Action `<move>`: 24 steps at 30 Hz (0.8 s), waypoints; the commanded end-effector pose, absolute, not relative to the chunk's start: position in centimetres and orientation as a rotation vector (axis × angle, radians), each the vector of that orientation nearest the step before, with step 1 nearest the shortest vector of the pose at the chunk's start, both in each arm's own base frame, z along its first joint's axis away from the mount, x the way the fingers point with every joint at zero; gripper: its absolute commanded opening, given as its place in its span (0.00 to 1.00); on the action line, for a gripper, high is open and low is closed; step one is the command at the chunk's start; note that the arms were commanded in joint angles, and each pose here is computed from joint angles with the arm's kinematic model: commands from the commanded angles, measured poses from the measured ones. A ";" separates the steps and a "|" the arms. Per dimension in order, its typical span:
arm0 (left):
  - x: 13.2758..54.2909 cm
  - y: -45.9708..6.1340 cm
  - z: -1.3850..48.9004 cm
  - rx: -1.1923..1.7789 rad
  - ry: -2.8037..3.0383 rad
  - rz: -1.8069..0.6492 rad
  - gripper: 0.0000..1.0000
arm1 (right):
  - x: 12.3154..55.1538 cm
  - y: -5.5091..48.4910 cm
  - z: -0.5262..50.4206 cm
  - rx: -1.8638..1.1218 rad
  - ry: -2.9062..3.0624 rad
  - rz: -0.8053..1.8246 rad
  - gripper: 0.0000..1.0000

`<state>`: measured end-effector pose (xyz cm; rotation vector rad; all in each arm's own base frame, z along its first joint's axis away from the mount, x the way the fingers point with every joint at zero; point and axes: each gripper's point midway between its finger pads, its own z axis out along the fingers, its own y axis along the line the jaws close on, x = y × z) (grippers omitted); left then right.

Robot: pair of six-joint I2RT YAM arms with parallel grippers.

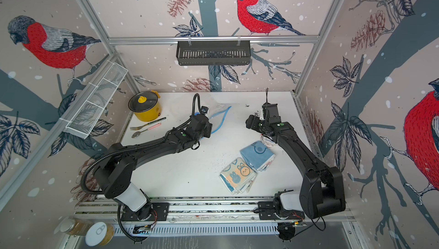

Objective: Place the folded towel into the vacuum bag
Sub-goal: Move the towel to the center of the board.

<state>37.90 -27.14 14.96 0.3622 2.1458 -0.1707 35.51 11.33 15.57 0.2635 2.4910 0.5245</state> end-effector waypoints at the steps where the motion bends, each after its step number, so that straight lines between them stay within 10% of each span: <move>1: 36.8 -27.4 14.1 0.426 2.177 -0.214 0.00 | 32.6 9.0 13.0 0.334 2.653 0.345 0.99; 24: 34.1 -27.1 13.8 0.518 2.149 -0.044 0.00 | 36.7 -1.5 6.6 1.023 2.626 0.099 0.97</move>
